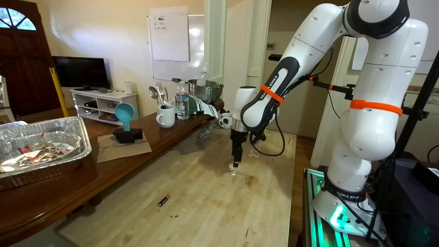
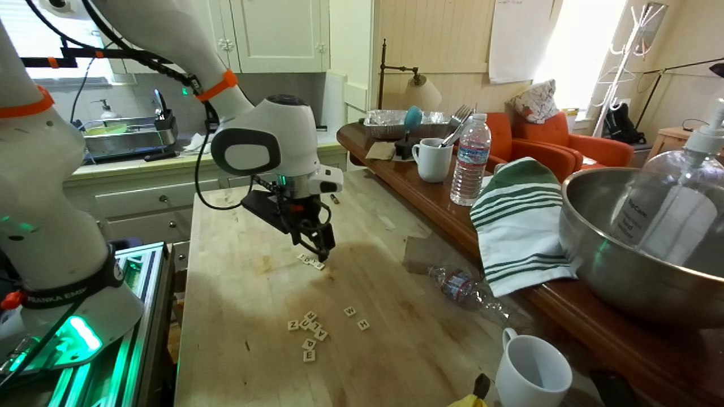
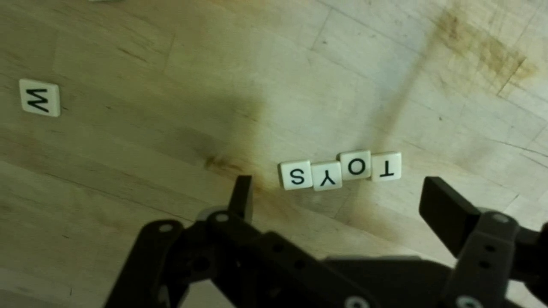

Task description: Create the word 'Toys'.

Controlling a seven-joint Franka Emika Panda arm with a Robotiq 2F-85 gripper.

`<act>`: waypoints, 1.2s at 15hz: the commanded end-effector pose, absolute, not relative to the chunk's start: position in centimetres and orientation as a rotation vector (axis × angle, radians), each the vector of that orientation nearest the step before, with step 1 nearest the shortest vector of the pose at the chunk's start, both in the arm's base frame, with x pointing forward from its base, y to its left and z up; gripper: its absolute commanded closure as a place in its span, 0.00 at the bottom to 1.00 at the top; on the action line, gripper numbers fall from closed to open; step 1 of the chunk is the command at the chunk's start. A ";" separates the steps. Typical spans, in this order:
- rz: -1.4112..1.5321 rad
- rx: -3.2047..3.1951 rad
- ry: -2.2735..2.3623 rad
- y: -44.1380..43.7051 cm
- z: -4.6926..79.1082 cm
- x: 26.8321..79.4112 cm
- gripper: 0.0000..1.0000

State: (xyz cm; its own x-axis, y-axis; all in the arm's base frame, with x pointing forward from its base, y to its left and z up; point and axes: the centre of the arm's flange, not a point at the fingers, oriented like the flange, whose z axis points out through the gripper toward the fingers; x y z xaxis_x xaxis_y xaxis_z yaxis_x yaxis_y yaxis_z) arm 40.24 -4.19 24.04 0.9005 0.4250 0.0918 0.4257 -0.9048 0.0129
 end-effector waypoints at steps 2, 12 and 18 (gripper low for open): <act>-0.118 -3.054 -0.764 -4.1 25.0 38.0 0.00; -0.095 -3.030 -0.770 -3.7 26.6 37.2 0.00; -0.116 -3.028 -0.772 -3.4 27.5 36.9 0.00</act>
